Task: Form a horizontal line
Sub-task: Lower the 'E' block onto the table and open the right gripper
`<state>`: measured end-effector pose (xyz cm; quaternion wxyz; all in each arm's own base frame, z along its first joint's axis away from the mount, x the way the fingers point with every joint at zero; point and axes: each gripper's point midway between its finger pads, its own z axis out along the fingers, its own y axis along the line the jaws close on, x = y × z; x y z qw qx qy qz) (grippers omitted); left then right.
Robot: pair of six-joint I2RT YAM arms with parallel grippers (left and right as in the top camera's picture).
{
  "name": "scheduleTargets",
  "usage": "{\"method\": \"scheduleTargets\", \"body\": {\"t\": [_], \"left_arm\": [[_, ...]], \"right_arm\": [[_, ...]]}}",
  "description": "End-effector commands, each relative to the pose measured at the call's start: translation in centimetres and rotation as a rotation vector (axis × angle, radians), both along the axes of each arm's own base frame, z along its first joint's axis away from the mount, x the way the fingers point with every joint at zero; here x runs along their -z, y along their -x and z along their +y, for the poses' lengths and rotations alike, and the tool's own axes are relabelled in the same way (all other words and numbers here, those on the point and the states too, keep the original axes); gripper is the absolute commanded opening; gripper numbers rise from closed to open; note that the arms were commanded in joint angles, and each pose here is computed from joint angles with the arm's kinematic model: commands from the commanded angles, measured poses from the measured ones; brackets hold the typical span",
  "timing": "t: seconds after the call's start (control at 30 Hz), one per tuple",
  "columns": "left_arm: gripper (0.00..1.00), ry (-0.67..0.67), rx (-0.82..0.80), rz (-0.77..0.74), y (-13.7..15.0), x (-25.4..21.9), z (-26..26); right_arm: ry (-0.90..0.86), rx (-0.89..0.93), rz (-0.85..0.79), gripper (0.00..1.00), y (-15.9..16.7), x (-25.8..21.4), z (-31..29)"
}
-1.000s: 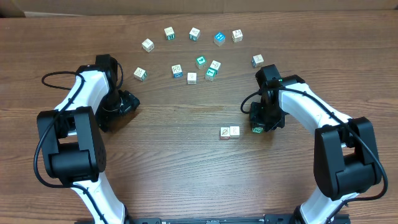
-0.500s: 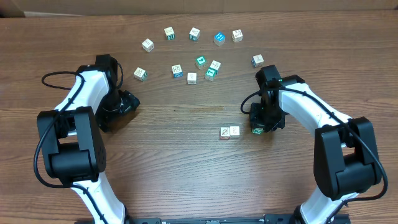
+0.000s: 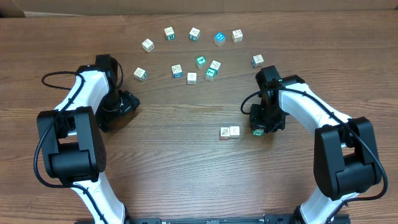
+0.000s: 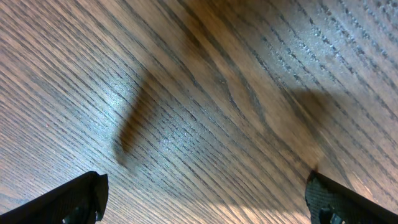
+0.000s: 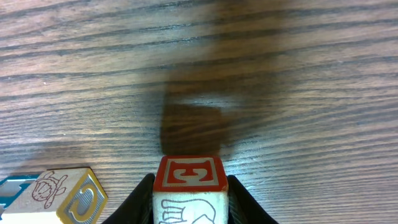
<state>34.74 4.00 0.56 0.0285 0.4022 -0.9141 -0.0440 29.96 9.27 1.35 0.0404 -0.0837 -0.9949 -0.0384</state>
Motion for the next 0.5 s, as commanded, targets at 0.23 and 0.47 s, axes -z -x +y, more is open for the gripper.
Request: {"method": "scheduleTargets", "body": {"t": [0.23,0.47], "left_arm": [[1.00,-0.019,0.014,0.003,0.17,-0.08,0.30],[0.99,-0.019,0.015,0.003,0.17,-0.08,0.30]], "right_arm": [[-0.007,0.006,-0.009,0.41,0.10,-0.38,0.12],[-0.006,0.005,-0.009,0.50,0.10,-0.38,0.10]]}}
